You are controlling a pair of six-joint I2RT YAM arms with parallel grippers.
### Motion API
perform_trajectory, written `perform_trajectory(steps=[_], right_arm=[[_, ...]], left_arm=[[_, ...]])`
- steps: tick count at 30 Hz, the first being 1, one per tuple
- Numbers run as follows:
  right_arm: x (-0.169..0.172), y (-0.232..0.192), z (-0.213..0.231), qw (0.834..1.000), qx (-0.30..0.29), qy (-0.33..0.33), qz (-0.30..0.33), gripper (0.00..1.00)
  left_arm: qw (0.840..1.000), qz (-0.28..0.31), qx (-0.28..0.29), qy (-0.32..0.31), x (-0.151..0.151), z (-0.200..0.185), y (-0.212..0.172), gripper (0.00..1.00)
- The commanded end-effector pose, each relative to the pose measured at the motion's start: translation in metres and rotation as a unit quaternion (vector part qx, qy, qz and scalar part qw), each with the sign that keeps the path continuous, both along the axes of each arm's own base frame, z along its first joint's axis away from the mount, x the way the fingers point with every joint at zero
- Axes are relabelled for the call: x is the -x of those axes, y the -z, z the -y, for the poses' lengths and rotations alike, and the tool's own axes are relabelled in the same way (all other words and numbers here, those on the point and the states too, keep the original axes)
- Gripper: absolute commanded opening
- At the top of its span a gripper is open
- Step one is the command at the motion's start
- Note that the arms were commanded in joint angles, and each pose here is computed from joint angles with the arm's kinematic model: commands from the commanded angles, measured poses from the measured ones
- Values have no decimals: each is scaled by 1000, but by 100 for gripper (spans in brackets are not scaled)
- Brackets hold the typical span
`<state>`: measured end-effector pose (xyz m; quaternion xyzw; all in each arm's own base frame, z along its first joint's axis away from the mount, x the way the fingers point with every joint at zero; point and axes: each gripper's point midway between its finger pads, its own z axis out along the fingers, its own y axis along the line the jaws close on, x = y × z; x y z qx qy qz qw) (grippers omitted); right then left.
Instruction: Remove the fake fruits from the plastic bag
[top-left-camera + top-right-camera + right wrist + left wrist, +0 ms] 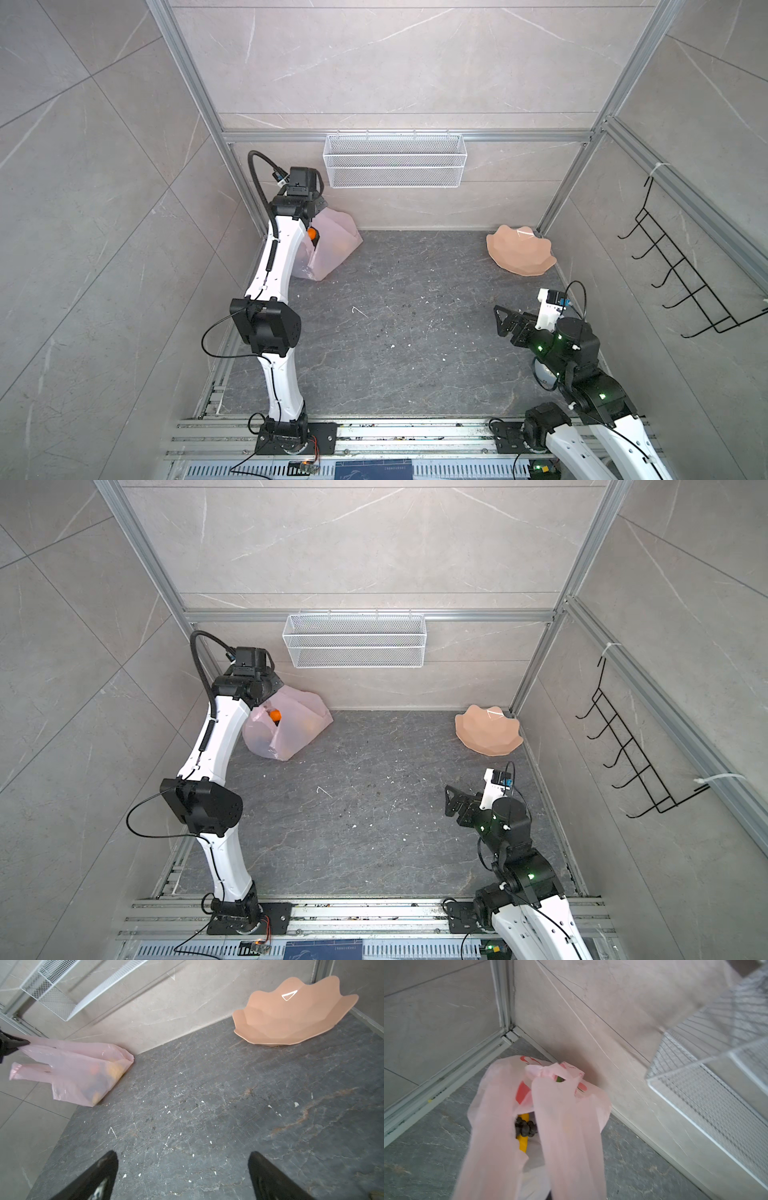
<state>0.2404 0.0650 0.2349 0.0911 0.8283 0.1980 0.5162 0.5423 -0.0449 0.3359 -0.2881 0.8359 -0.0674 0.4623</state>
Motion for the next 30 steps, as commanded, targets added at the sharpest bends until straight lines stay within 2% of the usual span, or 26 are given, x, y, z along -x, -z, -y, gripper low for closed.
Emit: perform_trajectory(steps=[1,7,14,22,26,27,30], right_arm=[[-3,-2,0,1000,-5,9,-15,99],[-15,2,-11,999,-12,-10,-38,96],[-32,3,-29,997,-36,-35,-54,95],[-45,0,-28,997,-40,-19,-57,95],[-45,2,-28,997,-42,-17,-61,95],[-45,4,-28,997,-43,-16,-63,95],[-42,8,-28,997,-41,-17,-69,95]], left_arm=[[995,67,-4,73,32,55,-64,0],[987,71,-10,144,78,126,-69,0],[972,63,21,226,133,212,-43,0],[934,67,65,344,188,335,-36,0],[918,61,69,386,194,371,-36,0],[916,59,67,392,194,375,-37,2],[907,58,47,415,198,376,-46,27]])
